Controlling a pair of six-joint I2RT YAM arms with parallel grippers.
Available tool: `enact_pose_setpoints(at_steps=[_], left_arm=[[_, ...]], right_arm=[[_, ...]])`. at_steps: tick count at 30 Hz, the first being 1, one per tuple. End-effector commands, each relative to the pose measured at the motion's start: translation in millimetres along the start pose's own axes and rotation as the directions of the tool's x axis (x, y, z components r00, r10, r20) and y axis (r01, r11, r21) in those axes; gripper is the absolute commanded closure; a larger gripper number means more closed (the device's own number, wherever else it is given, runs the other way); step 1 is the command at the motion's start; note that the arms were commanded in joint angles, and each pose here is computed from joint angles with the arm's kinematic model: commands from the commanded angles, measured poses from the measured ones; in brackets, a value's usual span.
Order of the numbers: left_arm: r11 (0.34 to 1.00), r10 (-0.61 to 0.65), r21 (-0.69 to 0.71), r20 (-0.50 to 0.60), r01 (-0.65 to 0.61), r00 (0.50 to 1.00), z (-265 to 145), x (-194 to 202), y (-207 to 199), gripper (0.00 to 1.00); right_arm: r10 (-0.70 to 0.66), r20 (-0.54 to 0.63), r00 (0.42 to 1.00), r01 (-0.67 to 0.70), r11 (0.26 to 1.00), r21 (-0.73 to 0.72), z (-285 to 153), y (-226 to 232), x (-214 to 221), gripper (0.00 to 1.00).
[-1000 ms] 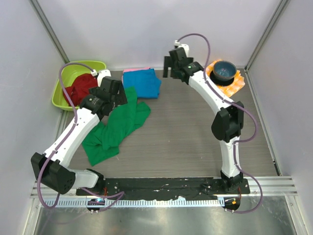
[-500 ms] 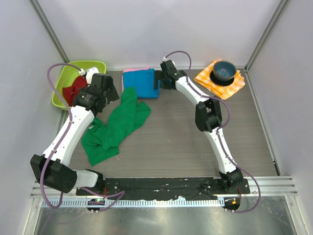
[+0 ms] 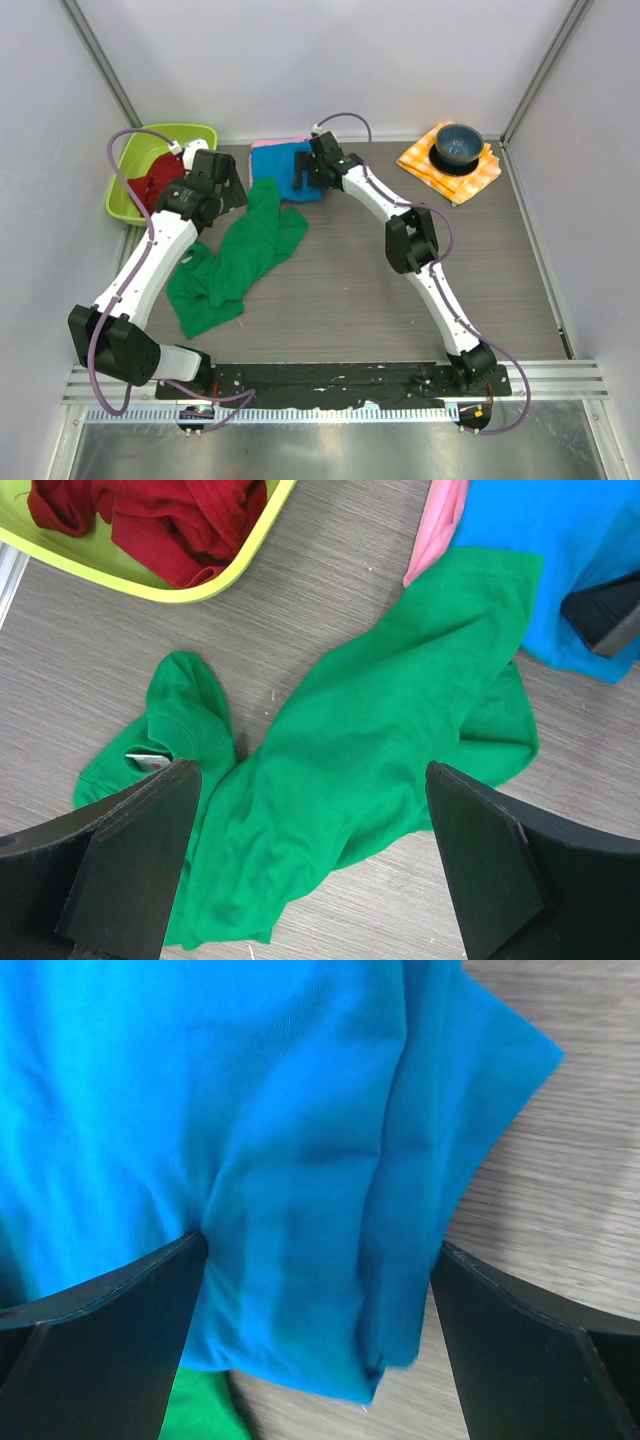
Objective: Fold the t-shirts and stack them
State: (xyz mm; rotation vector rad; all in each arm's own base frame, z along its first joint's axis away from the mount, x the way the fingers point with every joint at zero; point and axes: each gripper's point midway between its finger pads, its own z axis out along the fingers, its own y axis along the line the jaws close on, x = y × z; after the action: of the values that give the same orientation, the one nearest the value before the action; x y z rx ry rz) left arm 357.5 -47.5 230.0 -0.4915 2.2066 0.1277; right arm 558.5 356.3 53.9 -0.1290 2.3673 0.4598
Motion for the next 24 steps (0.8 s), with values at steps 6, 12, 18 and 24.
enact_pose_setpoints(at_steps=[6,12,18,24], left_arm=[[1.000,0.003,0.010,0.037,-0.003,0.999,0.2,-6.6,0.9,0.00],[1.000,0.002,0.018,0.035,-0.003,0.999,1.5,-3.9,0.5,0.00],[1.000,0.006,0.031,0.029,-0.007,1.000,5.8,0.7,-2.2,0.00],[0.999,0.014,0.035,0.020,-0.015,1.000,10.9,3.3,-4.8,0.00]], right_arm=[[0.068,0.028,0.997,-0.066,0.996,-0.056,32.5,32.0,19.0,0.00],[0.139,0.089,0.986,-0.133,0.989,-0.068,52.3,38.7,18.1,0.00],[0.208,0.247,0.946,-0.185,0.976,-0.114,68.9,42.0,-10.9,0.00],[0.285,0.371,0.884,-0.233,0.956,-0.178,74.3,47.3,-40.3,0.00]])
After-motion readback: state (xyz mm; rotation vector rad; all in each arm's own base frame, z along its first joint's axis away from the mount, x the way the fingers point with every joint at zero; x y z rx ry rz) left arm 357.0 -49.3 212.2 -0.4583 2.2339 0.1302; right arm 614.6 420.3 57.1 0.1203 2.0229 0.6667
